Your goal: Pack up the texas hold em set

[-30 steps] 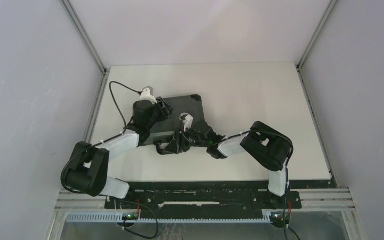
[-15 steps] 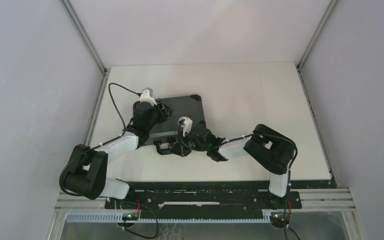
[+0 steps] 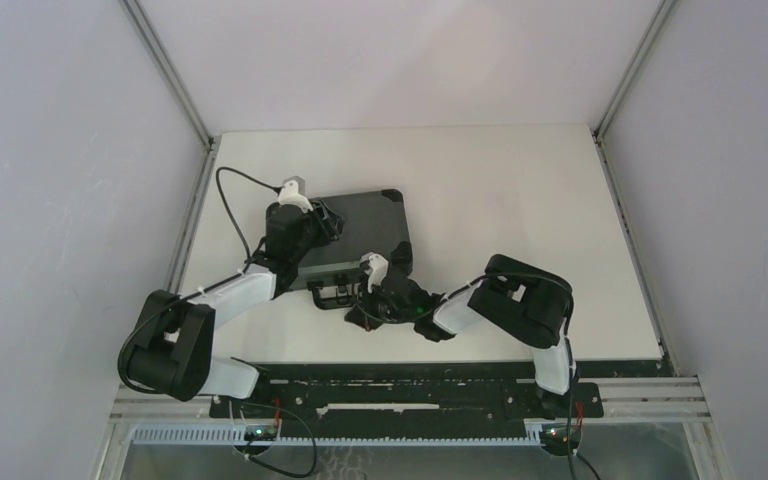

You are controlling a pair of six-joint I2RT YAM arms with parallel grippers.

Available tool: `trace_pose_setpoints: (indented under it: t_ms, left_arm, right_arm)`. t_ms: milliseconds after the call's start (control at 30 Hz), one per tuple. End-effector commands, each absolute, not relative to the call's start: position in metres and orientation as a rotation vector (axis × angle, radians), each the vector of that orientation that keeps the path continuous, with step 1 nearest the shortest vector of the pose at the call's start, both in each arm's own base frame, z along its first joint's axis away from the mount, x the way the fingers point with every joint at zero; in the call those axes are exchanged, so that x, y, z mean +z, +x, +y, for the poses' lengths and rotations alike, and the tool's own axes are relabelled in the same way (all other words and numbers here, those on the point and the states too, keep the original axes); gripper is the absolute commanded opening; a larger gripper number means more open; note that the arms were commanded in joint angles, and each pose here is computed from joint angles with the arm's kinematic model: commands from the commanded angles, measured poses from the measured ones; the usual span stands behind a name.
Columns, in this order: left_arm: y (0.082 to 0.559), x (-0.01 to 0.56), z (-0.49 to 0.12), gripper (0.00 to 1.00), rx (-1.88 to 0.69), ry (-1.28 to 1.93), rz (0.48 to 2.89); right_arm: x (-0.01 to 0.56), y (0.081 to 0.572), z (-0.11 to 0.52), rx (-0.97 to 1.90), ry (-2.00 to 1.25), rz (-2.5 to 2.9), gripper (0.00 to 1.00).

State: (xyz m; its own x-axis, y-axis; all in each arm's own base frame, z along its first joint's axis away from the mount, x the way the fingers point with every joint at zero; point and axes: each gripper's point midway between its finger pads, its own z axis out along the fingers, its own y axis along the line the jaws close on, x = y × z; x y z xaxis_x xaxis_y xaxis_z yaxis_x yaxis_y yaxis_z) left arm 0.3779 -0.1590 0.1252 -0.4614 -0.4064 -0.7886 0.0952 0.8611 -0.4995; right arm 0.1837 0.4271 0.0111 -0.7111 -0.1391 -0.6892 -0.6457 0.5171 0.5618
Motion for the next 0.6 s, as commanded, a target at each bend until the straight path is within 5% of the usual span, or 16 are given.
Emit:
trace_pose_setpoints:
  t_ms: [0,567]
  left_arm:
    - [0.364,0.106,-0.153,0.51,-0.571,-0.254,2.039]
    - [0.363,0.100,-0.153,0.50,-0.569,-0.252,2.048]
  right_arm:
    - [0.011,0.201,0.436,1.130,-0.469,2.111,0.00]
    - [0.055,0.244,0.431,1.113,-0.338,1.931,0.00]
